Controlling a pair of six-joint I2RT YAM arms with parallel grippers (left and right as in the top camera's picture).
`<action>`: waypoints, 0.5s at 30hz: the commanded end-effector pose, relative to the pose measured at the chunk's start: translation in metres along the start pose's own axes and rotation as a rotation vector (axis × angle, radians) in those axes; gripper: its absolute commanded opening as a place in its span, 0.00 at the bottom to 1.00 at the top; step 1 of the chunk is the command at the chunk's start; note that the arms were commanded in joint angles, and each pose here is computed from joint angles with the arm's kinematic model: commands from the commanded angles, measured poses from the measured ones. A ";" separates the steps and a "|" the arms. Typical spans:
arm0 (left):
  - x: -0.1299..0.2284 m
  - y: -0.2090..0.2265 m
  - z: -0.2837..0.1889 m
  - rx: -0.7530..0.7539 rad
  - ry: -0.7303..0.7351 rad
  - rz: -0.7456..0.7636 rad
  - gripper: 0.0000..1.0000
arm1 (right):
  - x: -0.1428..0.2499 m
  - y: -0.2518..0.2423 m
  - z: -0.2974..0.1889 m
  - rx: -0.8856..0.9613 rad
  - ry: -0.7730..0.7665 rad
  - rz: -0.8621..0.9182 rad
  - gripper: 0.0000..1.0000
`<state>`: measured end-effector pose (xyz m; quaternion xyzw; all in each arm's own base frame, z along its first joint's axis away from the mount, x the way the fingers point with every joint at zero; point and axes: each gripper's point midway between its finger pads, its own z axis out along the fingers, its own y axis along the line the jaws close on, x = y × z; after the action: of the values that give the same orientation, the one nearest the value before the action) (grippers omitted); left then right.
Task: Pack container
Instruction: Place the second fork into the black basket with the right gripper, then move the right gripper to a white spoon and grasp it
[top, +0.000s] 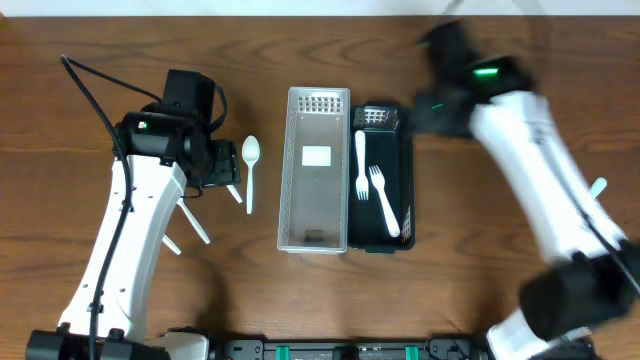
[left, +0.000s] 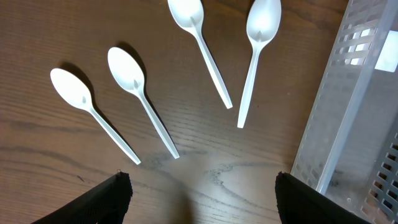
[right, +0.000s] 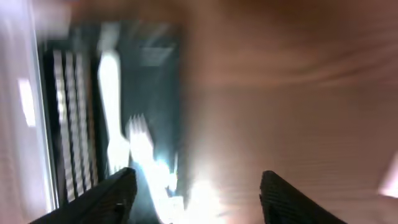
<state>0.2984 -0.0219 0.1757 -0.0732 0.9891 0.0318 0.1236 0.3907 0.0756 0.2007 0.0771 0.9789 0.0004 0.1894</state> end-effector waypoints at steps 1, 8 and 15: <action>-0.003 0.001 -0.001 -0.001 -0.004 0.002 0.77 | -0.024 -0.084 -0.034 0.096 -0.100 0.163 0.72; -0.003 0.001 -0.001 -0.001 -0.004 0.002 0.76 | -0.023 -0.203 -0.003 0.133 -0.018 0.359 0.81; -0.003 0.001 -0.001 -0.001 -0.004 0.002 0.77 | 0.003 -0.258 0.079 0.134 0.178 0.464 0.86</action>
<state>0.2983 -0.0219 0.1757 -0.0731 0.9891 0.0319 0.1234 0.3800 -0.1787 0.1491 0.3208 0.9378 -0.0353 0.1281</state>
